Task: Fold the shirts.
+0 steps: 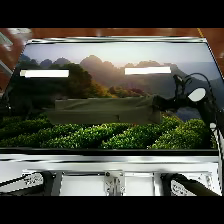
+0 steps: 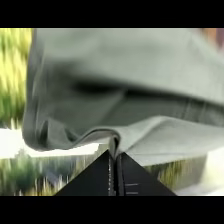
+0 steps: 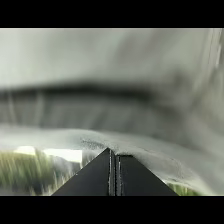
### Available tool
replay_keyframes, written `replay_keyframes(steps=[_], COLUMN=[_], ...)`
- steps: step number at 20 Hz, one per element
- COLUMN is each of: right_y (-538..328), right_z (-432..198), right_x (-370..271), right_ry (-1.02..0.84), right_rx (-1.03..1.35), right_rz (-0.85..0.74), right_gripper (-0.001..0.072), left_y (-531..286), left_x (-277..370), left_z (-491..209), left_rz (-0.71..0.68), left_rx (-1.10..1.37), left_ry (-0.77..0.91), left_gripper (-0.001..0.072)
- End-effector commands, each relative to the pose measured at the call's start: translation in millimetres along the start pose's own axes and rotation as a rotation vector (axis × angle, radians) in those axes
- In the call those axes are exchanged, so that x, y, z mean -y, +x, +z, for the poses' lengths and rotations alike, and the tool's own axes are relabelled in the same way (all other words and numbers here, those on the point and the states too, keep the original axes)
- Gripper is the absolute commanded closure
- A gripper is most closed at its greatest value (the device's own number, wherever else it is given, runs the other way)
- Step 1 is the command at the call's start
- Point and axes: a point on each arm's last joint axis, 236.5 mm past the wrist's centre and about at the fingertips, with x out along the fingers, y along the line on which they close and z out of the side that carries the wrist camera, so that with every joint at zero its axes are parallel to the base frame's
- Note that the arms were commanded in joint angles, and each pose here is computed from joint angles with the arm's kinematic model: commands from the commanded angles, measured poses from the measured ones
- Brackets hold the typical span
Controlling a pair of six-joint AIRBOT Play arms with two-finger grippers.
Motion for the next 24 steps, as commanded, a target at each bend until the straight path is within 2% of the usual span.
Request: replay_keyframes(steps=[1,8,9,10,11,12,13,15,16,17,18,24], right_y=[21,101,107,109,109,105,98,76,66,59,56,83], right_z=[62,61,58,56,57,59,60,61,56,46,35,7], right_x=[7,49,52,54,54,54,55,68,83,97,106,103], right_ry=[0.021,0.109,0.113,0.11,0.099,0.076,0.038,-0.019,-0.038,-0.026,0.005,0.192], right_rx=[0.09,0.006,-0.006,-0.013,-0.011,-0.001,-0.002,-0.011,-0.037,-0.081,-0.128,-0.248], right_rz=[-0.016,-0.047,-0.051,-0.053,-0.054,-0.054,-0.055,-0.093,-0.136,-0.163,-0.165,-0.023], right_gripper=[0.0648,0.0638,0.0622,0.062,0.0489,0.0207,0.0143,0.0143,0.0142,0.0072,0.0046,0.0046], left_y=[20,112,115,114,111,105,96,73,60,48,40,18], left_x=[15,-10,-15,-18,-20,-22,-24,-27,-29,-27,-24,33], left_z=[54,37,35,36,40,44,51,67,73,79,80,55], left_rz=[0.006,-0.001,0.002,0.003,0.003,0.002,-0.003,-0.015,-0.019,-0.025,-0.03,-0.075], left_rx=[0.067,-0.139,-0.147,-0.144,-0.134,-0.124,-0.112,-0.081,-0.064,-0.05,-0.046,-0.12], left_ry=[-0.012,-0.123,-0.144,-0.151,-0.157,-0.183,-0.208,-0.245,-0.278,-0.286,-0.272,-0.058], left_gripper=[0.0672,0.067,0.066,0.0602,0.0453,0.0267,0.0177,0.0184,0.0271,0.0315,0.0315,0.0319])
